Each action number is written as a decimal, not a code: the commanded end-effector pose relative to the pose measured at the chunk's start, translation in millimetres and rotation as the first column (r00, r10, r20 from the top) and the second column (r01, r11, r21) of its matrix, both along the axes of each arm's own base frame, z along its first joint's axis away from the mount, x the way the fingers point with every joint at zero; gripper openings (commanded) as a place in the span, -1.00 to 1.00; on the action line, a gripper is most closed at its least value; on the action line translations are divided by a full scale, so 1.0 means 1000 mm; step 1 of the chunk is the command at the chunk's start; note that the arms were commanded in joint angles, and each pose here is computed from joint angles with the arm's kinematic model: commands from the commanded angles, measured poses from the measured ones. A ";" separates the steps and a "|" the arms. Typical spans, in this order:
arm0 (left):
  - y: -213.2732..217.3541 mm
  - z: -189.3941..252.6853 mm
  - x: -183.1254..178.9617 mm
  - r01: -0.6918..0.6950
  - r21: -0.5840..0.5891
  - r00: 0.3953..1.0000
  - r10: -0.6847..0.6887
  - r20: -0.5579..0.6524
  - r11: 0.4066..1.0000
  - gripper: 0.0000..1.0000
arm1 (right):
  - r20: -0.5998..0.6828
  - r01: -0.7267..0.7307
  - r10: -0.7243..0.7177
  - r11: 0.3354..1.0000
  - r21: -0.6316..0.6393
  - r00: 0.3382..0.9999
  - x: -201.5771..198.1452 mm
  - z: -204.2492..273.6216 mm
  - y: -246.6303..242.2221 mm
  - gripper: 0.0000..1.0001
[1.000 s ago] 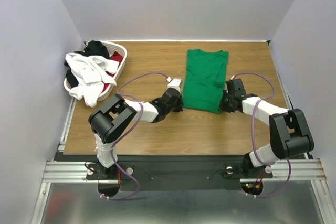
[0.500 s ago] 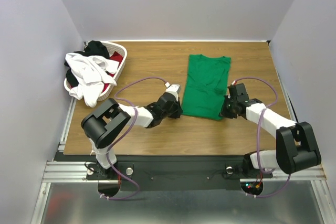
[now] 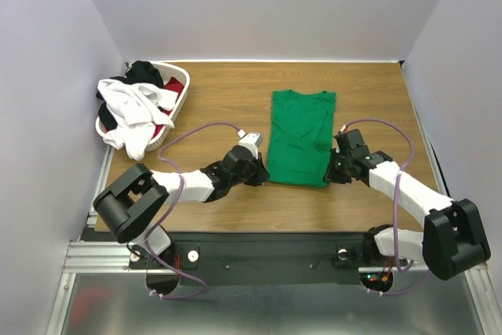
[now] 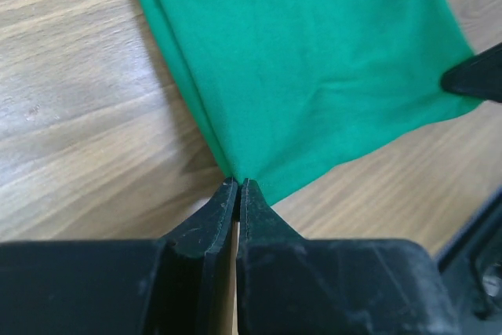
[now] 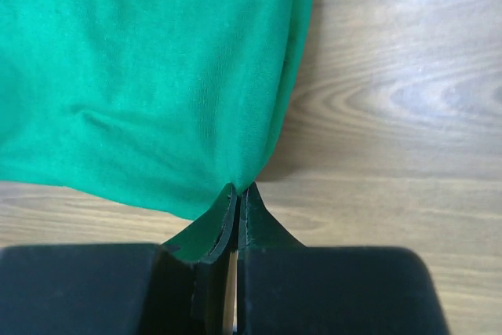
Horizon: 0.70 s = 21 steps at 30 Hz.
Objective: Fold and stack the t-shirts
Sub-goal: Fold the tshirt
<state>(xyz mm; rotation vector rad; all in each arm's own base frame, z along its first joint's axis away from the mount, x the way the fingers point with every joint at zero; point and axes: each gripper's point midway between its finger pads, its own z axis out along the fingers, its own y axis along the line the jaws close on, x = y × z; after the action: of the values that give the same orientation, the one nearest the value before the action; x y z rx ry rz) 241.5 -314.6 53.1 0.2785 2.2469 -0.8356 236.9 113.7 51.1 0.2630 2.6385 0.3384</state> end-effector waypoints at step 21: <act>0.015 0.145 -0.021 -0.012 -0.313 0.985 0.065 0.160 0.950 -1.00 | 0.215 0.009 -0.014 1.000 0.025 0.977 -0.001 0.116 0.020 -0.99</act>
<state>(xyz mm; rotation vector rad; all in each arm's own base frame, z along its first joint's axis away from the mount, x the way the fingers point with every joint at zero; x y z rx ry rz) 213.9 -298.0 165.6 0.1815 2.0142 -1.0665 225.4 140.6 143.0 0.2131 2.4961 0.4174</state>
